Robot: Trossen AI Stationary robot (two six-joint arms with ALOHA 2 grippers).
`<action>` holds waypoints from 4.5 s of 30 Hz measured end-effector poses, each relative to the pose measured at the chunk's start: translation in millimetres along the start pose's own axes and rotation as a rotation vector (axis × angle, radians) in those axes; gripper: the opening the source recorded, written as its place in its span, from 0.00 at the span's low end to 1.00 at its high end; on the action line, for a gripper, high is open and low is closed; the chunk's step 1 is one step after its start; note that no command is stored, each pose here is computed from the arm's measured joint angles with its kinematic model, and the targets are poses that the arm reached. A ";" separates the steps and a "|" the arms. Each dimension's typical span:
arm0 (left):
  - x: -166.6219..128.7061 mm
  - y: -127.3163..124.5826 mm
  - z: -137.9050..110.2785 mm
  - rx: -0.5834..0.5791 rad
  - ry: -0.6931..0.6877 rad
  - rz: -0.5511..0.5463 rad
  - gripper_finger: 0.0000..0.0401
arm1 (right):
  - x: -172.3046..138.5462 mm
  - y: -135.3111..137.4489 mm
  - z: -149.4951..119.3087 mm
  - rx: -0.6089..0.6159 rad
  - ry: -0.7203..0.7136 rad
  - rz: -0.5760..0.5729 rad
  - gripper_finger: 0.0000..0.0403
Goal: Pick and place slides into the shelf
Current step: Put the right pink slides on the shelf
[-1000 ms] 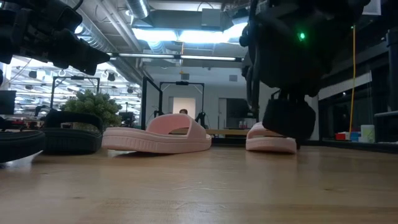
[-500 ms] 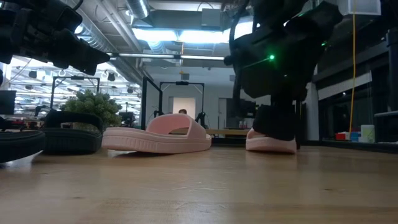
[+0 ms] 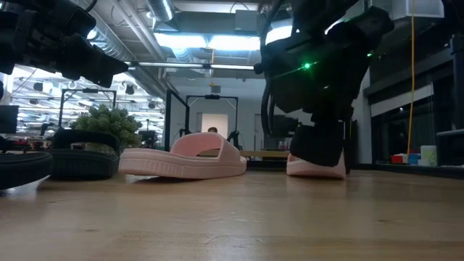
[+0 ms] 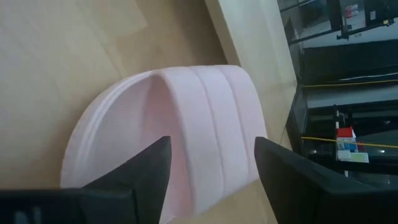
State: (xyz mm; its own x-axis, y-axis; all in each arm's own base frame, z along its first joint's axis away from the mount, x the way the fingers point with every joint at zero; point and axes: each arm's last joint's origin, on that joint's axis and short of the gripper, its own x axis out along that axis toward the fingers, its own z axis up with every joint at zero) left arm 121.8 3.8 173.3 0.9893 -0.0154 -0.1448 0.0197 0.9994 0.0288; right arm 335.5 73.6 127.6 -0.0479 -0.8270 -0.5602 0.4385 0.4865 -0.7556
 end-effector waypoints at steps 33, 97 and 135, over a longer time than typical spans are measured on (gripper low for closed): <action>-0.1 1.9 0.5 -0.061 -0.005 0.064 0.00 | 12.2 -6.7 3.6 0.004 0.111 0.016 0.58; 0.0 2.1 0.4 -0.054 -0.004 0.071 0.00 | -21.4 4.2 15.9 0.008 0.106 0.206 0.03; 0.0 2.0 0.4 -0.055 -0.004 0.070 0.00 | -134.5 -33.1 34.2 0.068 -0.056 0.292 0.03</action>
State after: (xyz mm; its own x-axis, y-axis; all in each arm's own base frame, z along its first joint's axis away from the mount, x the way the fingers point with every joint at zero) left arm 121.9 5.8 173.7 0.9886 0.0548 -0.1405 -0.0576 0.9982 -0.0154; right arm 358.2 159.1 239.6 0.1377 -0.6702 -0.7293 0.4854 0.6875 -0.5401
